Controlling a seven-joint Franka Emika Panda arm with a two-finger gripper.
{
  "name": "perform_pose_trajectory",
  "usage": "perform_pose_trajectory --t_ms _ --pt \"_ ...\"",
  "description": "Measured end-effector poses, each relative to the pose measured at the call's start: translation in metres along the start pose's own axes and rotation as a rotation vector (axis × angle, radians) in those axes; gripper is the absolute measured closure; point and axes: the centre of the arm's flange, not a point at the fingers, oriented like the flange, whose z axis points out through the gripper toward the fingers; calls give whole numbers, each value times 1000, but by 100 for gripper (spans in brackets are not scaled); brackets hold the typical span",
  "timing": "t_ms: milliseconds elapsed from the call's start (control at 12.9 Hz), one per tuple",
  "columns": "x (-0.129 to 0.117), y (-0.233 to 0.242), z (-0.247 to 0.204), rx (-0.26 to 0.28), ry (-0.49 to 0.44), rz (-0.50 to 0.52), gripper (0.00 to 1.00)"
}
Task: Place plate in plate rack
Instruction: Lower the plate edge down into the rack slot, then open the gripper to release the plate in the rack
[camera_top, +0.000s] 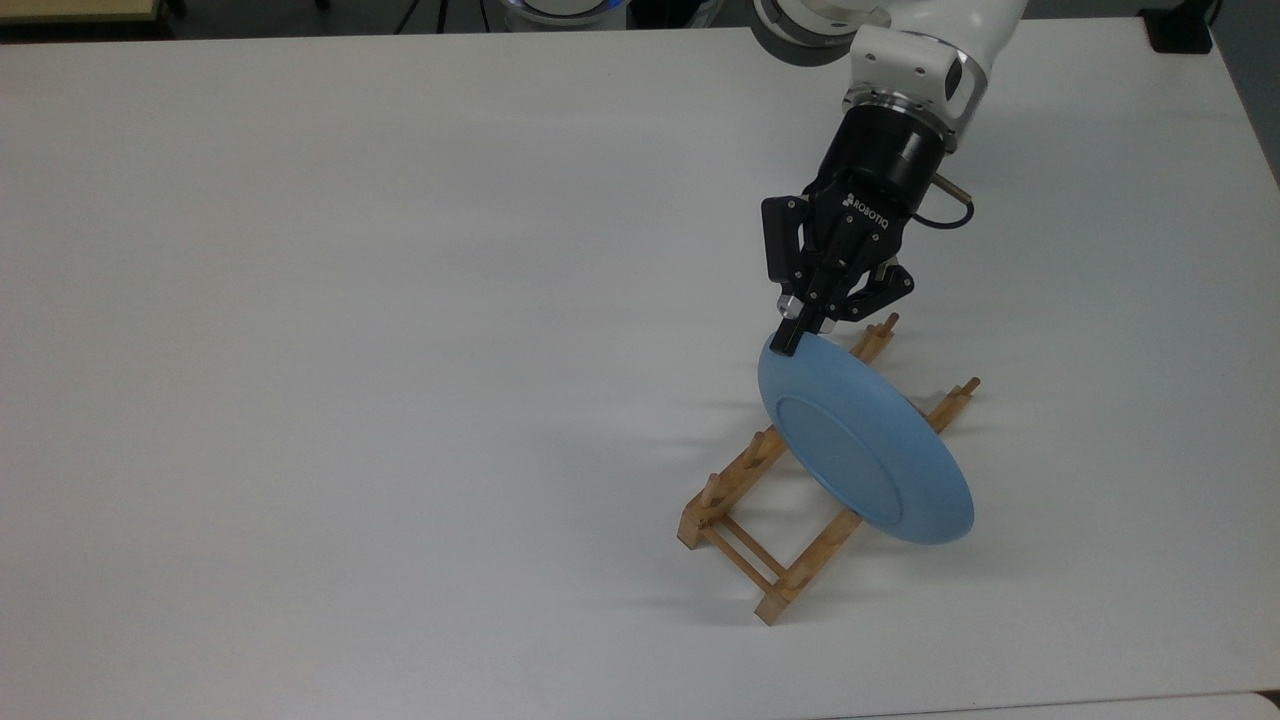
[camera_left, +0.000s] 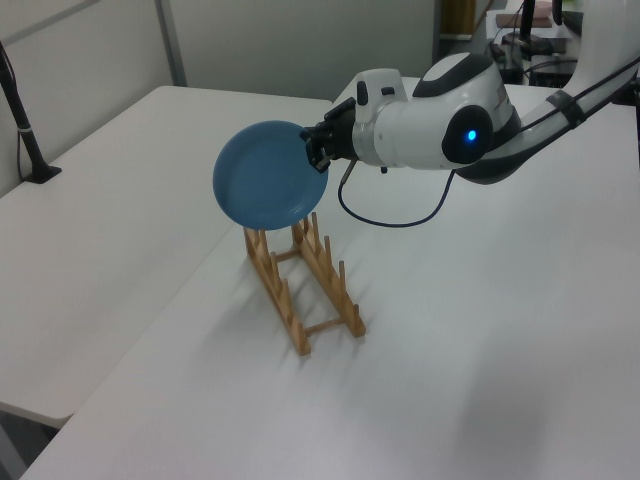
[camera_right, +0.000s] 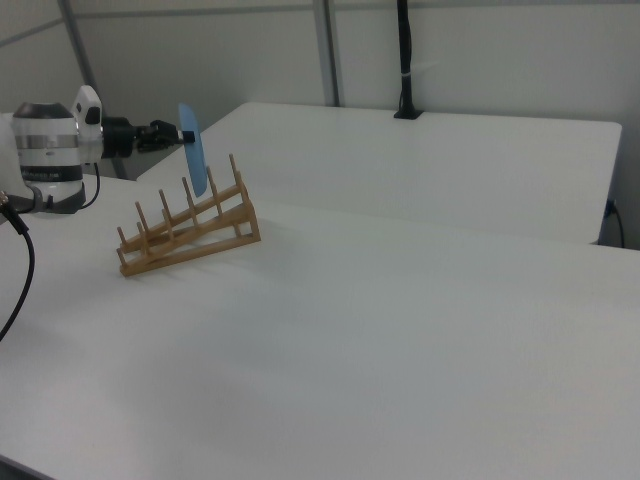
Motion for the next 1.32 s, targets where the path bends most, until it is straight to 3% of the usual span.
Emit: perform_pose_trajectory --t_ms 387,542,697,1161,1239,1316 --pt "-5 -2 3 1 -7 -5 93" --pt "-5 -2 4 0 -8 -4 76" --pt "-5 -1 4 -1 -9 -1 50" --pt "-2 0 4 -1 -9 24 32" --pt "0 2 3 1 -17 39 24" --pt "6 7 1 5 -41 75 8"
